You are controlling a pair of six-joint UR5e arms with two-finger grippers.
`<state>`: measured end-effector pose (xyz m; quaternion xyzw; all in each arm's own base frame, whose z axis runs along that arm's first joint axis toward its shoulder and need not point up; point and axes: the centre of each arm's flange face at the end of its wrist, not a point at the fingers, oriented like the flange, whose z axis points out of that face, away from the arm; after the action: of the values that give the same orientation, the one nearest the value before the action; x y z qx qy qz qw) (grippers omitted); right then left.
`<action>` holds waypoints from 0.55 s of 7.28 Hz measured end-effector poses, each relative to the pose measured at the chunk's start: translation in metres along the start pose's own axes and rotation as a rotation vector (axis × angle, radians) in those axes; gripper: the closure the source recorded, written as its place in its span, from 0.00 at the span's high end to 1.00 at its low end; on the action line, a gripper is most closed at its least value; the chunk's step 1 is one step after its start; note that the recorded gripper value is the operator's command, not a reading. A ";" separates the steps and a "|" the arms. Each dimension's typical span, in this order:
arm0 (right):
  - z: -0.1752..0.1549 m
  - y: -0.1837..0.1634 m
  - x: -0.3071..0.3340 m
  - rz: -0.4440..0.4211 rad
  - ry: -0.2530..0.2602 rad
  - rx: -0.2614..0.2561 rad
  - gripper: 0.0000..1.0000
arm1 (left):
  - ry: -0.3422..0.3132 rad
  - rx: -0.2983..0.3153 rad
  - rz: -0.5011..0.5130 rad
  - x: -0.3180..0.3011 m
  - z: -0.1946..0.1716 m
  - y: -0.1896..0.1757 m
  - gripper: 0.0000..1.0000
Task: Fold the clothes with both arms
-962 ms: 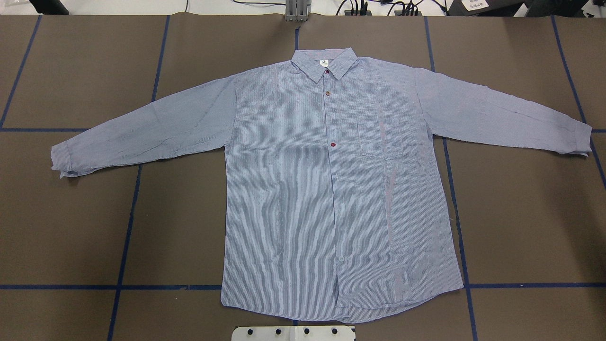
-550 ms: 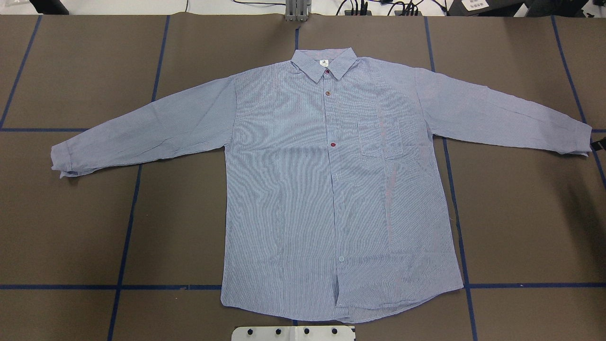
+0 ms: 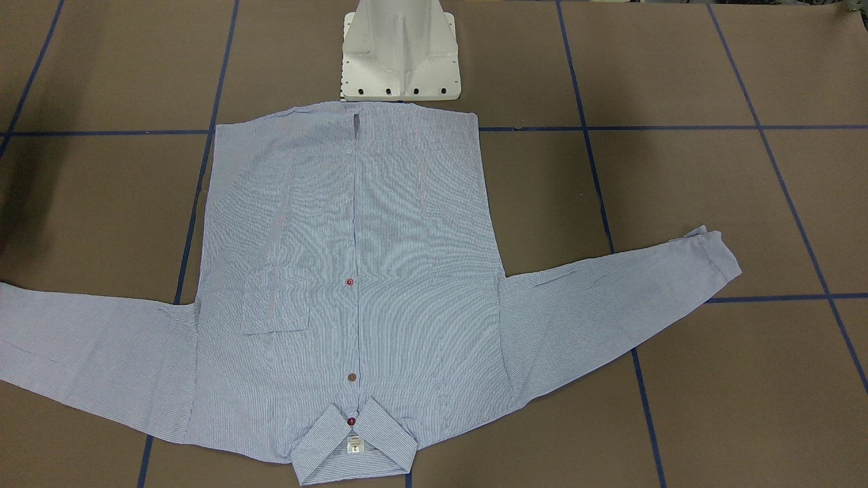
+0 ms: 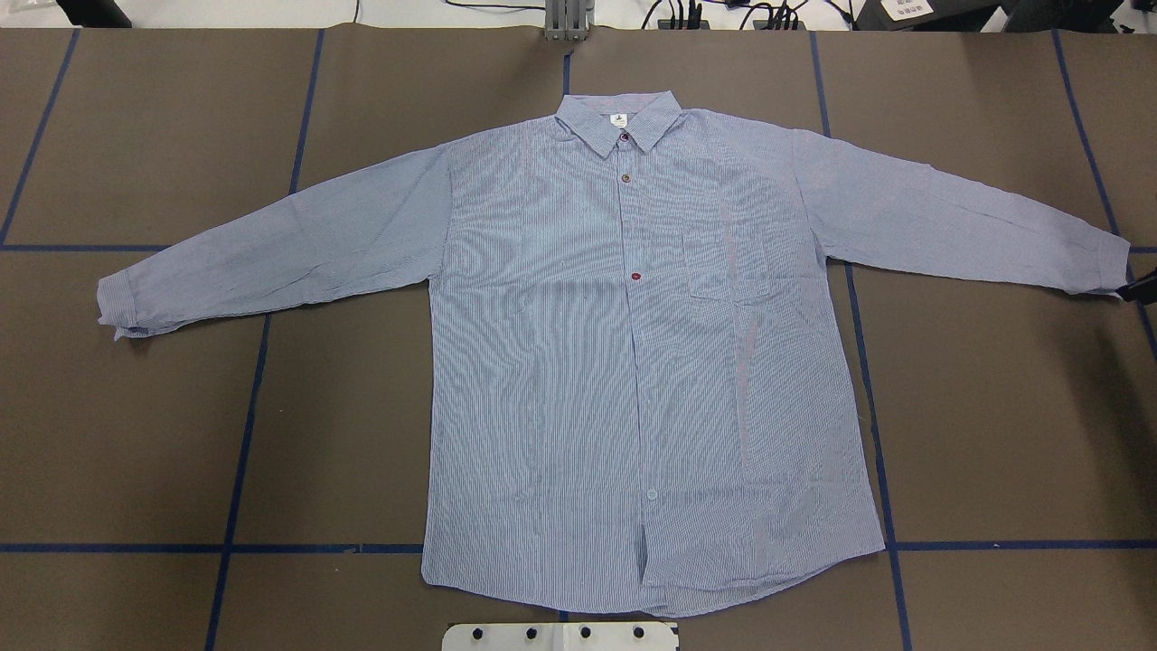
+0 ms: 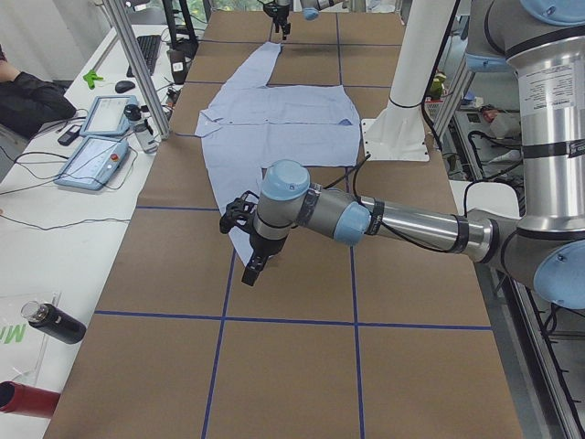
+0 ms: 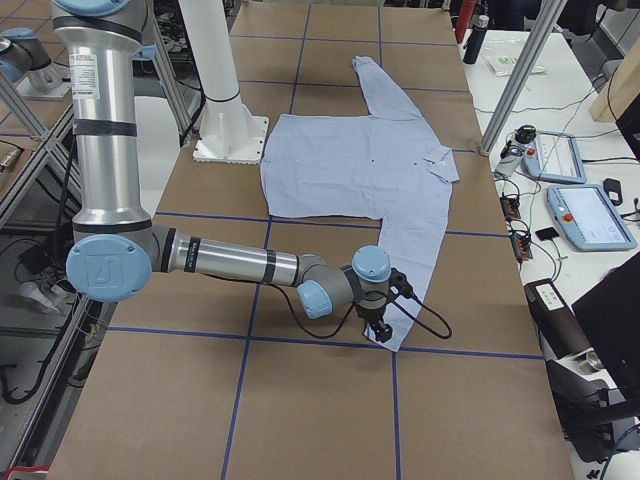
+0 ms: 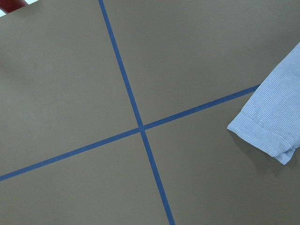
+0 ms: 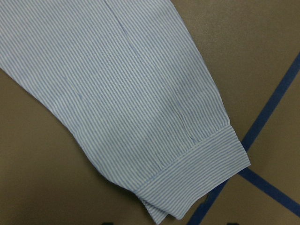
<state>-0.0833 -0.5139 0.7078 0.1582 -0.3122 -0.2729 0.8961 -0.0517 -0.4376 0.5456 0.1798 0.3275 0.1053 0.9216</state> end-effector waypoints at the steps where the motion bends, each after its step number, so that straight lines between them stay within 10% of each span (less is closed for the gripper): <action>1: 0.005 -0.005 0.000 -0.033 0.012 -0.004 0.75 | 0.000 0.000 0.000 0.000 0.000 0.000 1.00; 4: 0.013 -0.003 -0.001 -0.062 0.017 -0.017 0.74 | 0.000 0.000 0.001 0.000 0.000 0.001 1.00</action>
<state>-0.0934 -0.5172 0.7162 0.1625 -0.2974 -0.3017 0.8912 -0.0522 -0.4369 0.5458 0.1800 0.3275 0.1055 0.9215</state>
